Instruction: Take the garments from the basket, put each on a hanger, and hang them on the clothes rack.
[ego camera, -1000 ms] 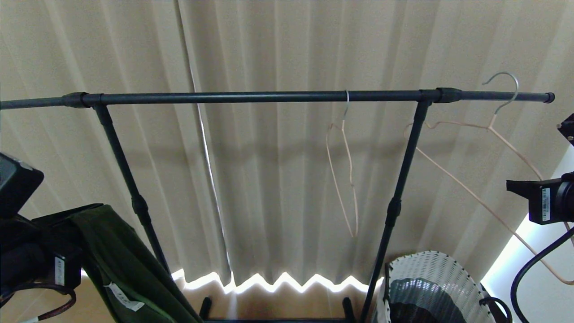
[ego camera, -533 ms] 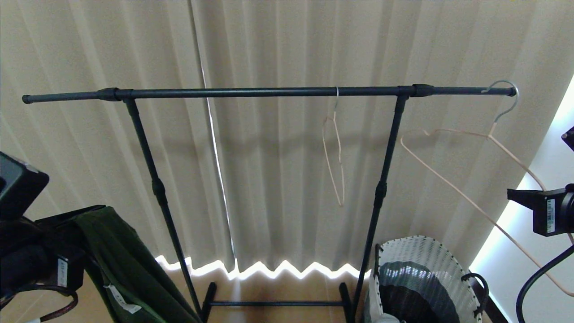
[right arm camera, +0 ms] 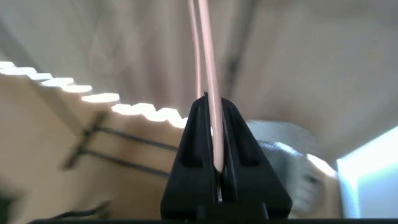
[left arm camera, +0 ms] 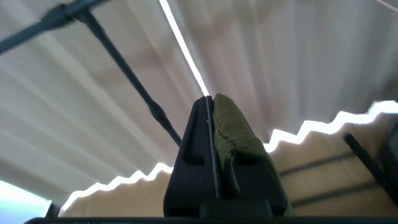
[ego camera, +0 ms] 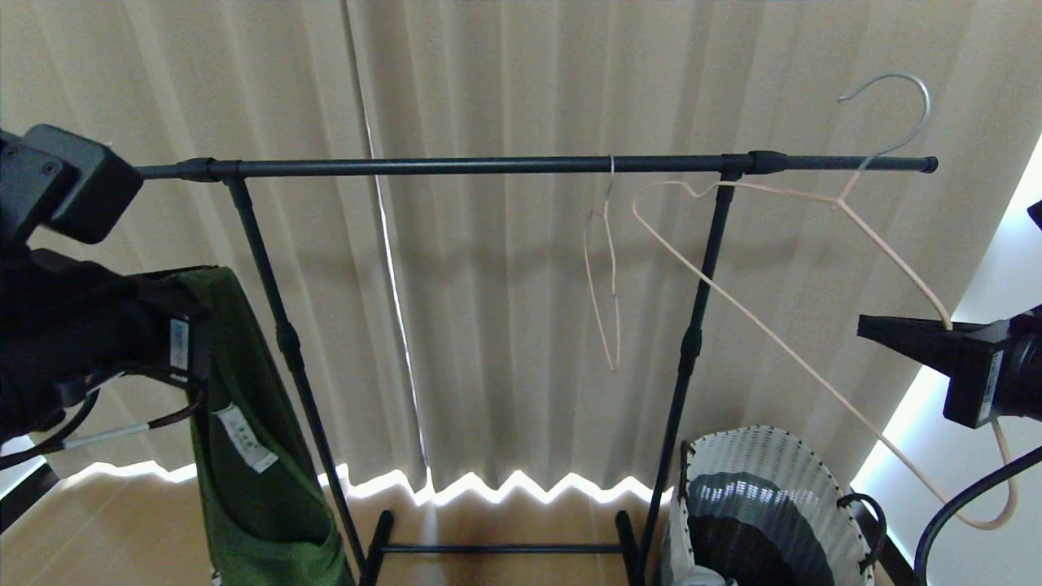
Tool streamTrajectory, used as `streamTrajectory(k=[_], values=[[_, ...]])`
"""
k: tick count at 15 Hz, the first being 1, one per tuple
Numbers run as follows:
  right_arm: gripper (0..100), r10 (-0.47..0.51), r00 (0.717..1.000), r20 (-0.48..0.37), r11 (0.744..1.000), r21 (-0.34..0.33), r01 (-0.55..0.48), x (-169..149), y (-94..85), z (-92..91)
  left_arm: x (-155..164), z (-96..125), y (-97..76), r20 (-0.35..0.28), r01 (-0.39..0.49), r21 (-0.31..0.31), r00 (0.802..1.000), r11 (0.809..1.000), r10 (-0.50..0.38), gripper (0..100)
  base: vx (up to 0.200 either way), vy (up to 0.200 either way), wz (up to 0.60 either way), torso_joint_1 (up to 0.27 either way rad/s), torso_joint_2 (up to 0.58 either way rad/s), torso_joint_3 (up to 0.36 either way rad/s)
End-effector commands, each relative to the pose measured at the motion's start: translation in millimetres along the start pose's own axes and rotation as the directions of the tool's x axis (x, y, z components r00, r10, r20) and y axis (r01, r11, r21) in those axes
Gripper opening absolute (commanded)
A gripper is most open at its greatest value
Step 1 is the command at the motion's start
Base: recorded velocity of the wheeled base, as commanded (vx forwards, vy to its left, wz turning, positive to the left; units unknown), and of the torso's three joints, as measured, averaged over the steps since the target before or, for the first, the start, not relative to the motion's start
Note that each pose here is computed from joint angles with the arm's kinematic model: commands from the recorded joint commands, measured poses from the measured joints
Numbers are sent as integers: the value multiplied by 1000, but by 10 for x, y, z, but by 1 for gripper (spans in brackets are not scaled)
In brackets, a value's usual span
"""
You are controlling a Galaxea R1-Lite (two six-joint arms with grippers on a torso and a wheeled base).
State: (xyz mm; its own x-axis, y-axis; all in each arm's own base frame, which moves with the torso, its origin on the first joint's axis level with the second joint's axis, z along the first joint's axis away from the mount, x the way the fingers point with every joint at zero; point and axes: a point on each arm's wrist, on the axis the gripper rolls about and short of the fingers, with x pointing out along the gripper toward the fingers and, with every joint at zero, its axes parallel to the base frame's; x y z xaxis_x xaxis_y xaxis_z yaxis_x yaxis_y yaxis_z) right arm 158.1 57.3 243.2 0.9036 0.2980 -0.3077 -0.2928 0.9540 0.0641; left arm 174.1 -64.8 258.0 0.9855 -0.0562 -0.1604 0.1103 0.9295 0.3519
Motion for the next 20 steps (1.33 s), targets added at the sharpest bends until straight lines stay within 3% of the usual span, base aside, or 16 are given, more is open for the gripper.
streamTrajectory(k=[1, 3, 5, 10, 20], values=[[0, 125, 992, 6, 992, 18, -125, -14, 199, -5, 360, 106, -106, -46, -26, -39, 999, 999, 25, 0, 0, 0, 0, 0, 0, 0], [0, 226, 974, -5, 974, 31, -226, -17, 358, -54, 609, 187, -235, -75, -71, -114, 995, 991, 63, 0, 0, 0, 0, 0, 0, 0], [0, 299, 954, -28, 954, 9, -299, -34, 474, -106, 820, 241, -360, -87, -77, -147, 994, 986, 65, 0, 0, 0, 0, 0, 0, 0], [0, 458, 881, -114, 887, -8, -462, -57, 774, -256, 1024, 328, -452, -79, -72, -162, 995, 984, 59, 0, 0, 0, 0, 0, 0, 0], [0, 512, 844, -158, 852, -28, -522, 107, 1024, -324, 1086, 321, -606, -83, -36, -174, 996, 984, 21, 0, 0, 0, 0, 0, 0, 0]])
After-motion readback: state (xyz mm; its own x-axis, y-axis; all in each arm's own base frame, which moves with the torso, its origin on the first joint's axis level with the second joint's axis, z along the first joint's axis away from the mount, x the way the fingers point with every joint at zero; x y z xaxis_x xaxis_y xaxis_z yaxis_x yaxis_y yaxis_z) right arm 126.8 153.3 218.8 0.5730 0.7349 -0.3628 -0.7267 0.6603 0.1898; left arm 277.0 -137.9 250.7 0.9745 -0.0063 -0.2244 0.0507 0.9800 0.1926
